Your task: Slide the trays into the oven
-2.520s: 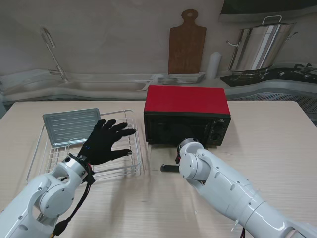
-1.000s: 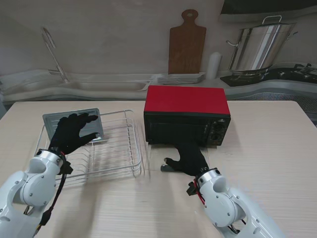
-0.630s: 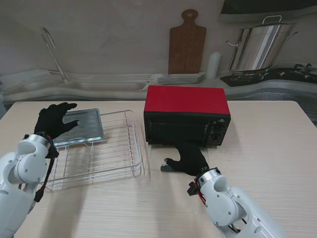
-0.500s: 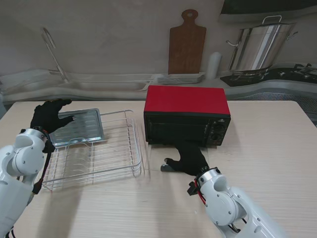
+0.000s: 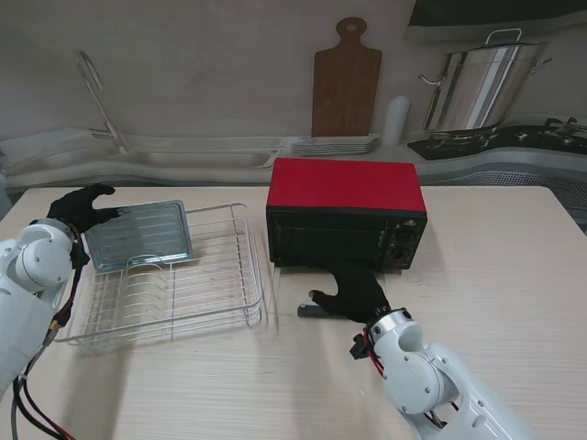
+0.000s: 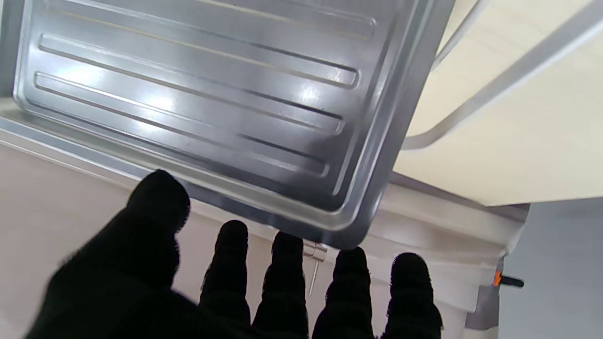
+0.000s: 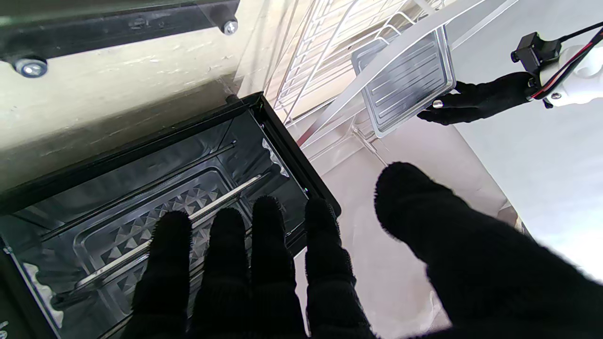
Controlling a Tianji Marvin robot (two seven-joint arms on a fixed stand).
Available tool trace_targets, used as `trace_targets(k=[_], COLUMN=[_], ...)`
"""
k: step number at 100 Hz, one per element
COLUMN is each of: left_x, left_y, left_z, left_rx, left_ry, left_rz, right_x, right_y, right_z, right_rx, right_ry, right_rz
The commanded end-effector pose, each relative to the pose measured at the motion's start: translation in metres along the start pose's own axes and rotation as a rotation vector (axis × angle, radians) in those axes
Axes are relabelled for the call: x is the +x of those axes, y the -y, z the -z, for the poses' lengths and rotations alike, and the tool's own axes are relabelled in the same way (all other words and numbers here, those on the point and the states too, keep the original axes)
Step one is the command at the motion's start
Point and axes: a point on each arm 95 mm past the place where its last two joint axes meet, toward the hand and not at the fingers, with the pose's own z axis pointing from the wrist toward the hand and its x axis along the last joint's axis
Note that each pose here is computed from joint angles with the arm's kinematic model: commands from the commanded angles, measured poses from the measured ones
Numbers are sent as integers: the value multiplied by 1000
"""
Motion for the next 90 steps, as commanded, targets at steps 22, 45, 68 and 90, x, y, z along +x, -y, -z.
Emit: trace_targets(k=[22,45,68,90], left_x=[-2,-1,1,4], left_y=[-5,-5,-4,1], left_z=[-5,-3,5,13], left_rx=[-52,-70,-78,-89], left_ry=[32,46,26,12], left_rz=[16,5,7,6], right_x=[1,1,2,3], right_y=[5,7,7,6], right_z=[1,2,2,2], right_rx=[20,25,23,17], right_ry=[7,9,7,1], right_rz=[-7,-18,-28,-34])
